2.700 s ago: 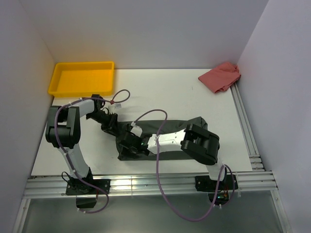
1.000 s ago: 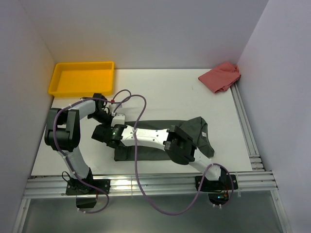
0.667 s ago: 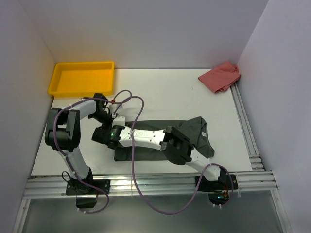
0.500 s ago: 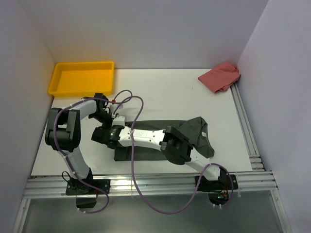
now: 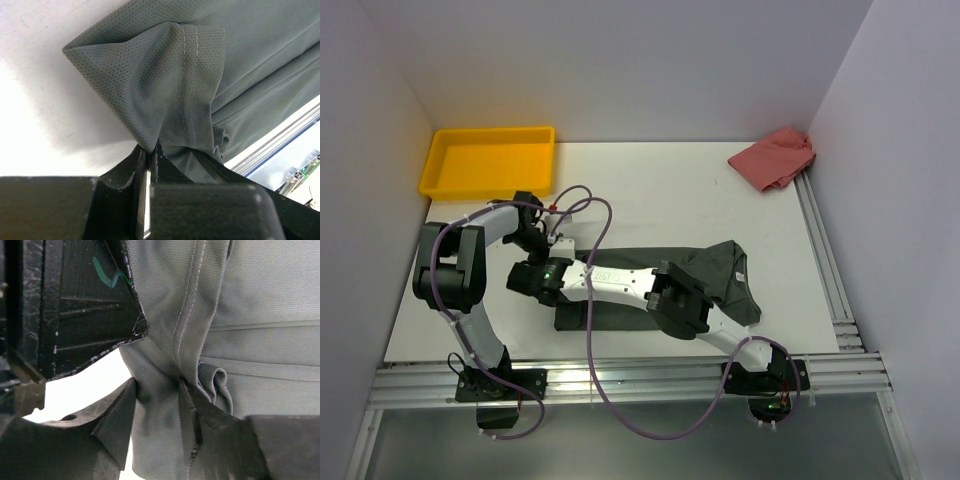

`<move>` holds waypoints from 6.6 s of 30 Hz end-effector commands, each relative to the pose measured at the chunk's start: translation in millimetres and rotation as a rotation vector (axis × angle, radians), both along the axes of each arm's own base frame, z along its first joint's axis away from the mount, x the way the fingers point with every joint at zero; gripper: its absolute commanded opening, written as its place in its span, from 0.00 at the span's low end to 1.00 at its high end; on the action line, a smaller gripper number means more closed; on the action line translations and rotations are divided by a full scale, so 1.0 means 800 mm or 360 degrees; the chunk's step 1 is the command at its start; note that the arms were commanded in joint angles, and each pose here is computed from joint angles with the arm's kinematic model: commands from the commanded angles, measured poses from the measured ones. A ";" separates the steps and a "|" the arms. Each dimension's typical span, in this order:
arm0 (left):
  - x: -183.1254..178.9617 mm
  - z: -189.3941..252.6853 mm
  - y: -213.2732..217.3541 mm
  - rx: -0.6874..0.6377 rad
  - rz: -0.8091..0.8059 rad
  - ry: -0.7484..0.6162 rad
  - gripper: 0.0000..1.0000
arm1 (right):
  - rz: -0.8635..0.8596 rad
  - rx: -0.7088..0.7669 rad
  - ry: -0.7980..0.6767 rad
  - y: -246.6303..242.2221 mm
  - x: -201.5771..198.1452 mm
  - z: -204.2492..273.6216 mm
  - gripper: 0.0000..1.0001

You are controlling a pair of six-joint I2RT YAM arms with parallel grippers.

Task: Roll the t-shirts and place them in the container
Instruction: Roll the tshirt

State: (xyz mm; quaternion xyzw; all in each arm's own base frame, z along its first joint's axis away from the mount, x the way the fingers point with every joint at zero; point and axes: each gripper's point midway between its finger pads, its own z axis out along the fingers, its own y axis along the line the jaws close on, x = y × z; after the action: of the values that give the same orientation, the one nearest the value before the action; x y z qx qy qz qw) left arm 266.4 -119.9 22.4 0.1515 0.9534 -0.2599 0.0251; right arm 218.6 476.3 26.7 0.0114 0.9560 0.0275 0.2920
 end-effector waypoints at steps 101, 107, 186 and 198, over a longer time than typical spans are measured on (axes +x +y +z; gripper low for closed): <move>0.047 0.022 0.010 0.0103 0.0029 -0.0146 0.00 | -0.0036 0.0355 0.0032 -0.011 -0.046 0.041 0.47; 0.046 0.022 0.009 0.0105 0.0021 -0.0142 0.00 | 0.0000 0.0271 0.0041 0.004 -0.060 0.030 0.47; 0.024 0.039 0.021 -0.0240 0.0112 -0.0093 0.25 | -0.0242 0.2032 0.0448 -0.003 -0.070 0.007 0.00; 0.025 -0.003 0.024 -0.0192 0.0183 -0.0004 0.13 | -0.0235 0.1971 0.0436 -0.005 -0.070 0.003 0.00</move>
State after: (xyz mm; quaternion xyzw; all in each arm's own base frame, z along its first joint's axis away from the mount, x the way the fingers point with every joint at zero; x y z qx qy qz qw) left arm 279.8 -100.2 25.5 0.1021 0.9439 -0.3112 0.0424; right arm 158.3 474.7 32.9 0.2419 0.7860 0.5598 0.1014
